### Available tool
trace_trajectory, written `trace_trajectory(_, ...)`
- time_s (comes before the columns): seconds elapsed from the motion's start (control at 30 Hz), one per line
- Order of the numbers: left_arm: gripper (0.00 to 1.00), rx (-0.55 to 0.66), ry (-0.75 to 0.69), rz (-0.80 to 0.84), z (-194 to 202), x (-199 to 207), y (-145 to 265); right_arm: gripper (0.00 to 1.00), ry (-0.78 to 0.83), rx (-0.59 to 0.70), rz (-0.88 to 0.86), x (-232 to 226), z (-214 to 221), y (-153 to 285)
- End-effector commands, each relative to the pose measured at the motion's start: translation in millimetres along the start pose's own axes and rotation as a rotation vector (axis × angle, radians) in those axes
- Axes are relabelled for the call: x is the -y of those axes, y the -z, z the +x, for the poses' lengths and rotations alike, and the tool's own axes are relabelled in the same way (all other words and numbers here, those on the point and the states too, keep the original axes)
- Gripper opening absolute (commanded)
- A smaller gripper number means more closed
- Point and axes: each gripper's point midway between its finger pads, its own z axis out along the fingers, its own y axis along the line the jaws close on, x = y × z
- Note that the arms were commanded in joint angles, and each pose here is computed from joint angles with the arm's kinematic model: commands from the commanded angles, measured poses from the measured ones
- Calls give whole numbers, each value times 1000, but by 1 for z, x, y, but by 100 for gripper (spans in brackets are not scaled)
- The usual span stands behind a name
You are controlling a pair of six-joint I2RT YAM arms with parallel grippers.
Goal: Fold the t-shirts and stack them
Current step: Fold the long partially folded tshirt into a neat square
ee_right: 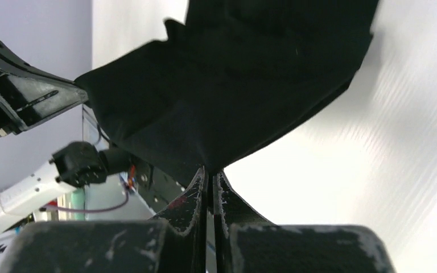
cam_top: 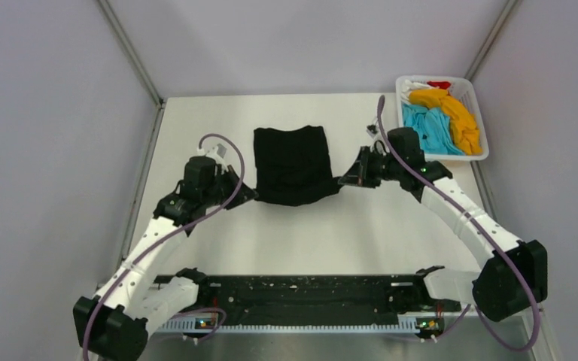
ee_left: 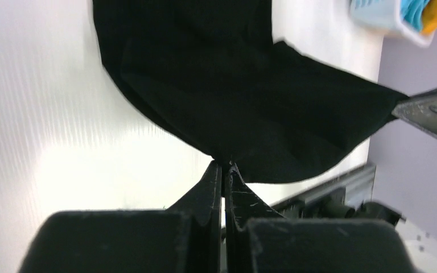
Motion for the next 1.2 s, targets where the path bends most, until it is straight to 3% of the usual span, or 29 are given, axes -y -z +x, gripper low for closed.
trace_trajectory(0.0,0,191,-56,-2,-69,26,-7,0,70,181,-19,-17,-70,2)
trace_trajectory(0.23,0,284,-60,-47,-148,34,-29,0,57,206,-25,-17,-137,-20)
trace_trajectory(0.57,0,306,-10,-147,-222,-6,-79,0,3,184,-73,5,-204,-64)
trace_trajectory(1.1,0,166,50,-101,-271,-61,-194,0,-140,149,-40,105,-259,-159)
trace_trajectory(1.13,2,154,58,-75,-272,-60,-200,0,-137,147,-45,109,-262,-164)
trace_trajectory(1.17,11,143,68,-57,-273,-60,-208,6,-137,147,-47,115,-264,-170)
